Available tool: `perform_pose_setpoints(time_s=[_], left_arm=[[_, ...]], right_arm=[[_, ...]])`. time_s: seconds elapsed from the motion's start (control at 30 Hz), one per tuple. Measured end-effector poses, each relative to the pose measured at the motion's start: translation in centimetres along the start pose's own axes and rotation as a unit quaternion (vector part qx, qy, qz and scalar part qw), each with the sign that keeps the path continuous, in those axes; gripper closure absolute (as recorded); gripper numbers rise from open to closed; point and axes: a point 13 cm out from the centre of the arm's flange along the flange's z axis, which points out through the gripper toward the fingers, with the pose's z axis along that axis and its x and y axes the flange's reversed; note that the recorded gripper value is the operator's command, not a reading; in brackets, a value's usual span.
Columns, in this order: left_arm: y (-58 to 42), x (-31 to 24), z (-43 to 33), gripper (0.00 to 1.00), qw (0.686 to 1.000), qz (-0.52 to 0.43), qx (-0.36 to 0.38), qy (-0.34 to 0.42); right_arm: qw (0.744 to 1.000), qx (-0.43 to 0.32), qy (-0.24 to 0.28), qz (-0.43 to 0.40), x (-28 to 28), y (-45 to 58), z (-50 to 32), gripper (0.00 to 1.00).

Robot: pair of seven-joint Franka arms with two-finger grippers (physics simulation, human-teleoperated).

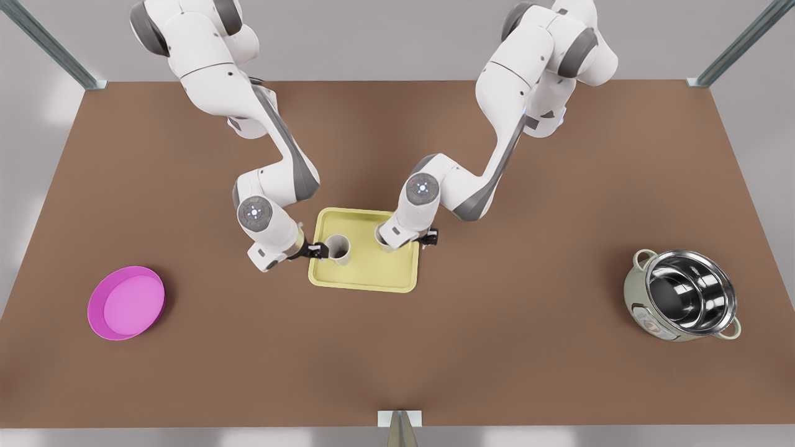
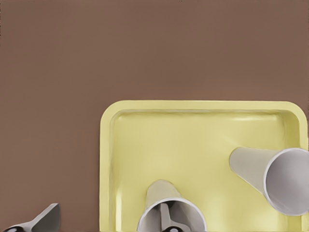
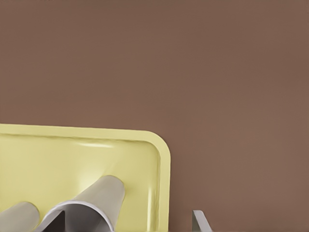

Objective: Use the left arm to pick up the white IKEA cup from the tray and place it on the middle-left position; use the right arm to pick up the white IKEA cup from the tray and place it on the middle-right position

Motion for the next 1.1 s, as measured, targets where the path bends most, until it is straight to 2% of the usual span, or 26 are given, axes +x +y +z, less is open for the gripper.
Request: perform_pose_setpoints(time_s=[0.13,0.23,0.77,1.1], left_arm=[[-1.9,1.4,0.5,0.00,1.000,-0.004,0.005,-0.006],[-1.0,3.0,3.8,0.00,1.000,-0.008,-0.010,-0.002],[-0.8,3.0,6.7,0.00,0.999,-0.037,0.001,-0.036],[-1.8,2.2,4.5,0.00,0.997,-0.053,0.020,-0.054]], right_arm=[[1.000,0.006,0.009,0.004,0.4,0.0,2.0,0.04],[1.000,0.010,0.016,0.005,1.2,-0.2,2.6,0.04],[0.999,0.014,0.041,-0.002,4.2,1.1,5.1,0.05],[0.999,0.018,0.051,-0.004,4.9,1.8,8.5,0.10]])
